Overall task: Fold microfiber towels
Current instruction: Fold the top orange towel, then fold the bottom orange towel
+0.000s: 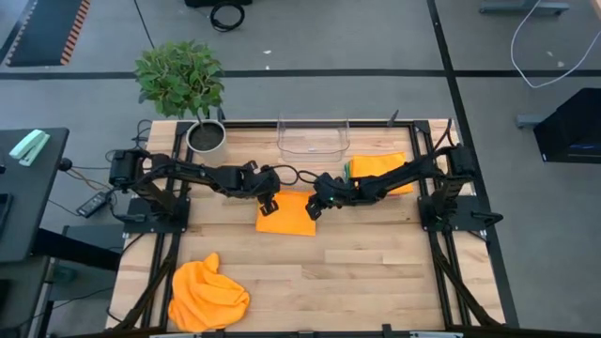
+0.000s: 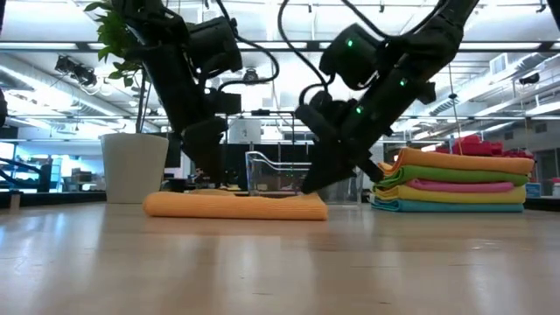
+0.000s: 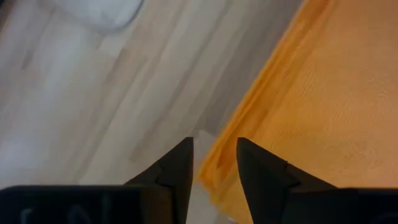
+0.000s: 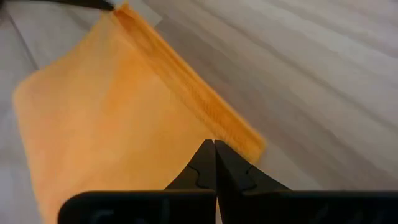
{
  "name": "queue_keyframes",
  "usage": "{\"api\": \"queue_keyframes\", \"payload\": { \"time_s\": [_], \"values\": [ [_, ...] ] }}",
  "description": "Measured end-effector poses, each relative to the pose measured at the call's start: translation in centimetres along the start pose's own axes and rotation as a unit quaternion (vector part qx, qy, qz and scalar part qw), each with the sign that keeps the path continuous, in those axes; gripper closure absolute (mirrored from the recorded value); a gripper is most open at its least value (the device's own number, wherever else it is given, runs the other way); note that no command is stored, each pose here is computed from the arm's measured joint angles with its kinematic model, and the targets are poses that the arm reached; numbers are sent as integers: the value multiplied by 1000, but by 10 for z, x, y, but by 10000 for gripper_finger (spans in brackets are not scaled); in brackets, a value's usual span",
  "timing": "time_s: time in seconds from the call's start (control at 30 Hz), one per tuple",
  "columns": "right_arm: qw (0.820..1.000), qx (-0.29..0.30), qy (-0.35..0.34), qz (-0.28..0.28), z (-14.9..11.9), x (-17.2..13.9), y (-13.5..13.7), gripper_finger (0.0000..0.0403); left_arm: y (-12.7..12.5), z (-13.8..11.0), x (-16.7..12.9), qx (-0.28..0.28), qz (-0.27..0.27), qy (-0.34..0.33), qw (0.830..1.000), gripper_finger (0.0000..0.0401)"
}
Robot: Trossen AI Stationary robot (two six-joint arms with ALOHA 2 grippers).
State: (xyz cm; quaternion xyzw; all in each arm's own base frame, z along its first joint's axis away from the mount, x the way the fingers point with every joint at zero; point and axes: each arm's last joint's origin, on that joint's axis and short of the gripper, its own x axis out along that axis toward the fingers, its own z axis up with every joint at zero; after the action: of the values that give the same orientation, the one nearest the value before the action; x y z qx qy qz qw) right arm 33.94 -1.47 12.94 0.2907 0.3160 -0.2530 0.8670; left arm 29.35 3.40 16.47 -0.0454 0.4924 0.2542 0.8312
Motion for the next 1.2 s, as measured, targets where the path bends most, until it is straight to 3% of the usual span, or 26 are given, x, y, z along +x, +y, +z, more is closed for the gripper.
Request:
{"api": "queue_keyframes", "payload": {
  "time_s": [0.07, 0.2, 0.37, 0.57, 0.73, 0.83, 0.93, 1.07, 1.2],
  "values": [
    [1000, -4, 0, -2, 1, 2, -3, 402, -2, -1, -3, -14, -34, 9, 999, 270],
    [1000, -16, 4, -13, 3, 5, -8, 402, -22, -2, -13, 30, -144, 7, 989, 287],
    [999, -23, -9, -33, 7, 6, -13, 402, -31, -15, -3, 61, -139, 29, 988, 323],
    [997, -21, -27, -63, 5, 12, -17, 402, -19, -20, 9, 3, -79, 42, 996, 360],
    [993, -15, -76, -91, 13, 2, -14, 402, -9, -19, -1, -38, -31, 36, 998, 385],
    [991, -17, -110, -72, 25, -18, -5, 402, -6, -17, -22, -38, -40, 16, 998, 392],
    [990, -23, -135, -36, 32, -45, 10, 402, -10, -23, -50, -21, -100, 24, 994, 387],
    [988, -40, -144, 38, 23, -78, 40, 402, -25, -46, -86, 42, -251, 106, 961, 349],
    [989, -49, -114, 83, -6, -95, 64, 402, -43, -83, -109, 229, -287, 177, 913, 298]
  ]
}}
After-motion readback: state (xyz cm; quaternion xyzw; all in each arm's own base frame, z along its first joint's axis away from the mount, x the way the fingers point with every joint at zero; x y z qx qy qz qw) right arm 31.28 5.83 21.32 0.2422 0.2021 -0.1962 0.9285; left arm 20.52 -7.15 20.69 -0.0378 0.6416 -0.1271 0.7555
